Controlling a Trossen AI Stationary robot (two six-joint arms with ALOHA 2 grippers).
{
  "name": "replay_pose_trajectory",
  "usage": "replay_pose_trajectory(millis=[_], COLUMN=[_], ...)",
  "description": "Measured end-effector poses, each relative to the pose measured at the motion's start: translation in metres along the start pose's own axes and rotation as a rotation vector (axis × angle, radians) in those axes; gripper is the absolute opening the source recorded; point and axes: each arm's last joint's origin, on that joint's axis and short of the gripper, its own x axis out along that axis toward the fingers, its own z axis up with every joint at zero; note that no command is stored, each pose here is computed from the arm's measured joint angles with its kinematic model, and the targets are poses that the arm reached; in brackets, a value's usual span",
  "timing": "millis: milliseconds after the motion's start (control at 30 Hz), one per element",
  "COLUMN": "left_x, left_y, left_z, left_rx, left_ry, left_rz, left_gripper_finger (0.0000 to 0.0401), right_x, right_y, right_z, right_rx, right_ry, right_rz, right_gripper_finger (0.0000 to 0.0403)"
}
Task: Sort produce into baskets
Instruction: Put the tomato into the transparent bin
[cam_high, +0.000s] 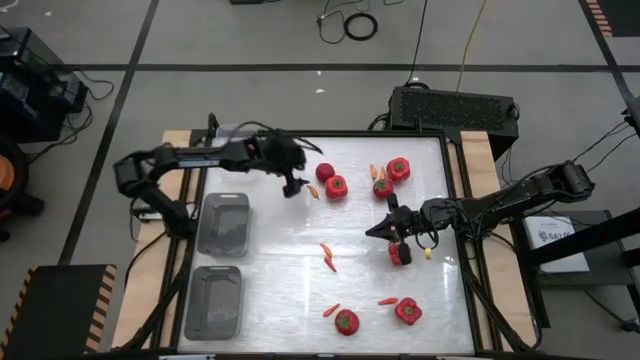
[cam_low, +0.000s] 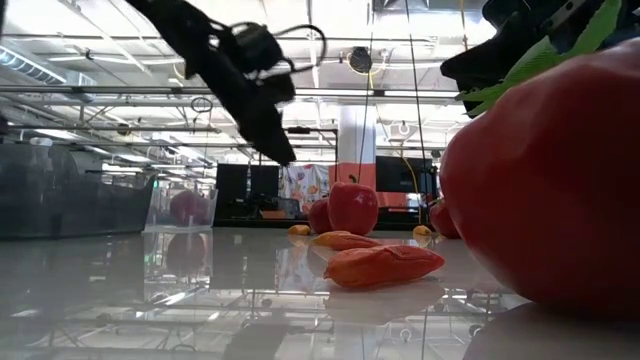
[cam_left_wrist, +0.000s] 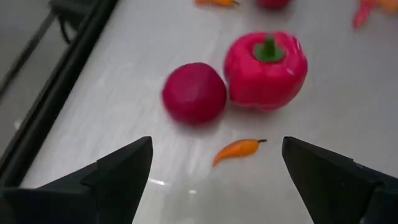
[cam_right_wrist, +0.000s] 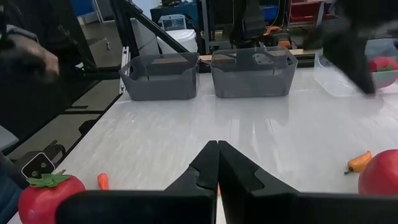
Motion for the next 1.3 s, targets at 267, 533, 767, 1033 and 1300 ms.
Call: replay_pose_trajectory(millis=[267,533,767,1033,1300], left_x=[0.048,0.064,0.079,0.101,0.110], left_y=[-0.012,-0.002,0.016,0.026,0.030], left_z=[0.003,0.022,0.031,0.024,0.016], left_rx=[0.360,0.349,0.315,0.314,0.301], left_ry=[0.064,0.069,0.101,0.149,0.176], left_rz=[0.088,0.034,-0.016,-0.053,-0.060], left_gripper_finger=[0.0363,0.0363,0.0363,0.0363,0.0363], right_x=[0.000,0.000,0.000,0.000,0.000], right_y=[0.000,0.000,0.000,-0.001,-0.001], right_z=[0.000,-0.001,-0.002,-0.004,-0.005], right_rx=[0.000,-0.023,-0.024,-0.025,-0.029], right_ry=[-0.005,0.008,0.021,0.046,0.053], right_rz=[0.001,-0.001,-0.003,-0.006,-0.007], right_gripper_finger=[0.0000,0.0000,0.0000,0.0000,0.0000])
